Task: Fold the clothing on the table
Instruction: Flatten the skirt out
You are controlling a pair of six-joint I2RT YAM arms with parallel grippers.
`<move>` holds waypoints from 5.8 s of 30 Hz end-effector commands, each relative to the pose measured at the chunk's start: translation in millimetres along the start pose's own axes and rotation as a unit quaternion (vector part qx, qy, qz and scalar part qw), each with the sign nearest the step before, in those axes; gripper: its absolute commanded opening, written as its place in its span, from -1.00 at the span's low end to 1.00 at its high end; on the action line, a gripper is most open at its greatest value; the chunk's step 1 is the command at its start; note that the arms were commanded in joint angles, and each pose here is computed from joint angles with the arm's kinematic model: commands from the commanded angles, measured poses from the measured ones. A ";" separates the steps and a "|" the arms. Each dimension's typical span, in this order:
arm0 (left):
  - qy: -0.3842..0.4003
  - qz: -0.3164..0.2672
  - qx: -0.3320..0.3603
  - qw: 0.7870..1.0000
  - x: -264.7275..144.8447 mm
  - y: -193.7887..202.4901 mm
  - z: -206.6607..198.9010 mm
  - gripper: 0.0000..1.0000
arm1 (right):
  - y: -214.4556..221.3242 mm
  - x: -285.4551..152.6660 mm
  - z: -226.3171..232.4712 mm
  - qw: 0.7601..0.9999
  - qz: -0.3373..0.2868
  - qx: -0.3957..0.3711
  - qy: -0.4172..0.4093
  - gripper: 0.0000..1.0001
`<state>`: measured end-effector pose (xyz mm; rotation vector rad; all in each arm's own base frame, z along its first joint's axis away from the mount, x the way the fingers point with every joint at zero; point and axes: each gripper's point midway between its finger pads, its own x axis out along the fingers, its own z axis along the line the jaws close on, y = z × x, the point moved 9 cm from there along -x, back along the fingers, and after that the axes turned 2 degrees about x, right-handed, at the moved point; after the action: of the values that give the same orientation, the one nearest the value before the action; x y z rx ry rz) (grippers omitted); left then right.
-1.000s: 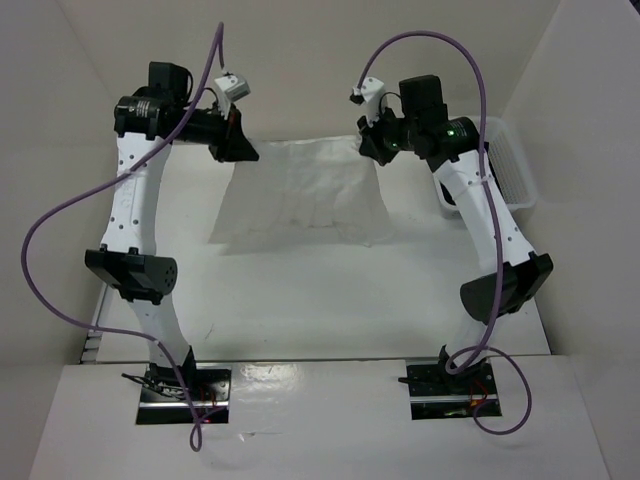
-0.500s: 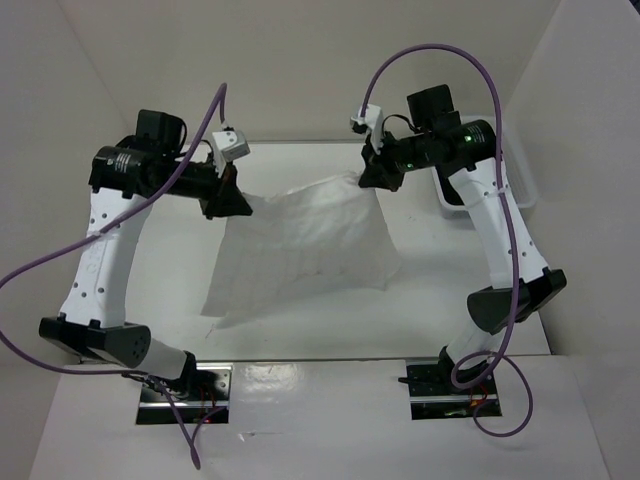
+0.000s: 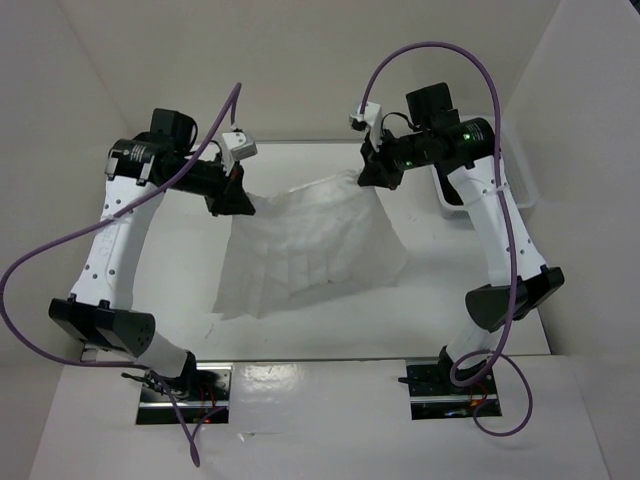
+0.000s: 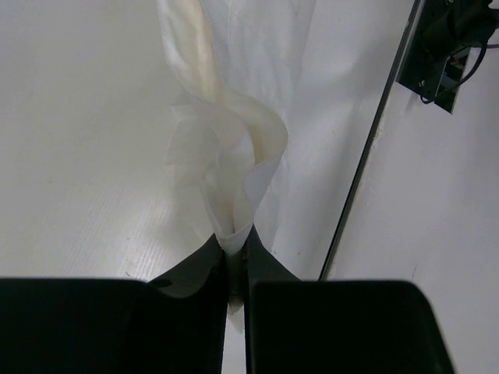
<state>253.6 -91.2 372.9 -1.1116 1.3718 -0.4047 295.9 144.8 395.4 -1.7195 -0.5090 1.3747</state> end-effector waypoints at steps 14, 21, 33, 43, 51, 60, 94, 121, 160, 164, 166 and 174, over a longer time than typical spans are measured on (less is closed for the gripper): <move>-0.023 -0.036 0.057 0.997 -30.2 -7.1 -39.7 -0.99 | -10.1 -44.5 34.9 0.997 -0.040 -0.064 -0.007 -1.00; -0.038 -0.051 0.069 0.996 -44.6 2.1 -54.6 -0.99 | -13.4 -47.0 41.0 0.996 -0.058 -0.069 -0.025 -1.00; 0.058 0.006 -0.026 0.998 19.5 37.5 8.3 -0.99 | 27.3 28.7 2.9 0.998 -0.011 0.025 -0.049 -1.00; -0.115 -0.001 -0.072 0.991 63.1 47.0 127.5 -0.99 | 40.9 102.1 -72.5 0.990 0.013 0.116 0.078 -1.00; -0.183 0.026 -0.102 0.978 90.8 62.1 181.1 -0.99 | 49.2 139.9 -115.8 0.977 0.038 0.150 0.148 -1.00; -0.342 0.017 -0.171 0.924 97.8 70.3 223.5 0.69 | 72.5 168.5 -169.9 0.907 0.077 0.222 0.350 0.35; -0.186 0.032 -0.305 0.933 140.6 152.8 239.1 0.92 | 133.3 160.1 -89.4 0.938 0.125 0.253 0.203 0.62; -0.050 0.021 -0.320 0.946 166.3 189.1 272.1 -0.03 | 134.3 155.3 -88.6 0.937 0.142 0.243 0.205 0.62; -0.061 0.064 -0.335 0.938 153.8 198.7 244.5 -0.72 | 224.4 209.5 -158.9 0.923 0.077 0.376 -0.008 0.34; -0.058 0.067 -0.334 0.939 155.9 202.1 245.2 -0.72 | 227.7 217.3 -165.0 0.922 0.076 0.378 -0.014 0.32; -0.057 0.069 -0.337 0.937 155.6 202.5 243.9 -0.72 | 229.8 221.0 -167.8 0.920 0.080 0.382 -0.016 0.27; -0.053 0.074 -0.338 0.937 158.8 205.6 248.0 -0.72 | 232.2 230.3 -173.0 0.920 0.072 0.383 -0.036 0.22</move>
<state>439.1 -26.9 84.2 -1.5861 1.5139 0.2525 485.6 122.9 91.4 -1.0928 0.1152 1.4328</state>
